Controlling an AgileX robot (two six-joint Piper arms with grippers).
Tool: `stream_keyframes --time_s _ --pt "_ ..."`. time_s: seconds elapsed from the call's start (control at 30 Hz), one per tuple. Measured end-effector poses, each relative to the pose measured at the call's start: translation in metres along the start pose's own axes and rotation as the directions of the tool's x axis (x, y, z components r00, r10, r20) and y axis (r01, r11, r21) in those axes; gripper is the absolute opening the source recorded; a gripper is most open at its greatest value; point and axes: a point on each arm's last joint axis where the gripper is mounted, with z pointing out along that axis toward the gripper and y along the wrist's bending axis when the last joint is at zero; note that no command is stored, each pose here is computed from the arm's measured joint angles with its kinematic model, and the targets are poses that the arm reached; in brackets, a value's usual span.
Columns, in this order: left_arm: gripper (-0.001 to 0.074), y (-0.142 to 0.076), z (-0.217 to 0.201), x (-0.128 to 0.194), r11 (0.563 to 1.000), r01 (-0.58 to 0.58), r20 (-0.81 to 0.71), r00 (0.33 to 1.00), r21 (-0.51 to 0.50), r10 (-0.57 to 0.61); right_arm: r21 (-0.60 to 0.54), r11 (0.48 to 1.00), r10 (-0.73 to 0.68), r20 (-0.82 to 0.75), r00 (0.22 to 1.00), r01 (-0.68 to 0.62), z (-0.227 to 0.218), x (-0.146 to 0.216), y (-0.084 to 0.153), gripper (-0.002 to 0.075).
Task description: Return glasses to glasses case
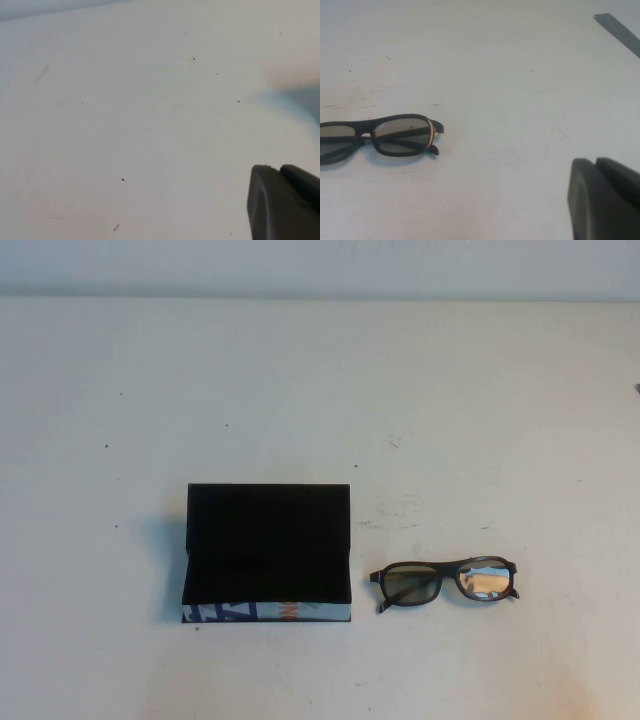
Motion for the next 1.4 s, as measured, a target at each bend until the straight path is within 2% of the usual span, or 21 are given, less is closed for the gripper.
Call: stream_keyframes --time_s 0.57,0.8,1.07,1.17,1.23,1.33,1.4 --pt "-0.0001 0.000 0.000 0.000 1.000 0.000 0.000 1.000 0.000 0.000 -0.002 1.000 0.006 0.002 1.000 -0.006 0.000 0.000 0.000 -0.0011" --pt "-0.0001 0.000 0.000 0.000 1.000 -0.001 0.000 1.000 0.000 0.001 -0.014 0.999 0.048 0.024 0.999 -0.048 0.000 -0.002 0.001 -0.0011" --pt "-0.0001 0.000 0.000 0.000 1.000 -0.004 0.000 1.000 -0.001 0.004 -0.066 0.977 0.207 0.055 0.977 -0.203 0.000 -0.006 0.005 -0.0011" --pt "-0.0001 0.000 0.000 0.000 1.000 -0.004 0.000 1.000 -0.001 0.004 -0.107 0.939 0.336 0.086 0.938 -0.327 -0.001 -0.011 0.007 -0.0011" --pt "-0.0001 0.000 0.000 0.000 1.000 -0.004 0.000 1.000 -0.001 0.004 -0.144 0.887 0.455 0.116 0.883 -0.438 -0.002 -0.015 0.007 -0.0011" --pt "-0.0001 0.000 0.000 0.000 1.000 -0.004 0.000 1.000 -0.001 0.004 -0.198 0.779 0.624 0.140 0.769 -0.595 -0.003 -0.021 0.006 -0.0011" --pt "-0.0001 0.000 0.000 0.000 1.000 -0.004 0.000 1.000 -0.001 0.004 -0.210 0.745 0.664 0.157 0.731 -0.633 -0.003 -0.023 0.005 -0.0011"
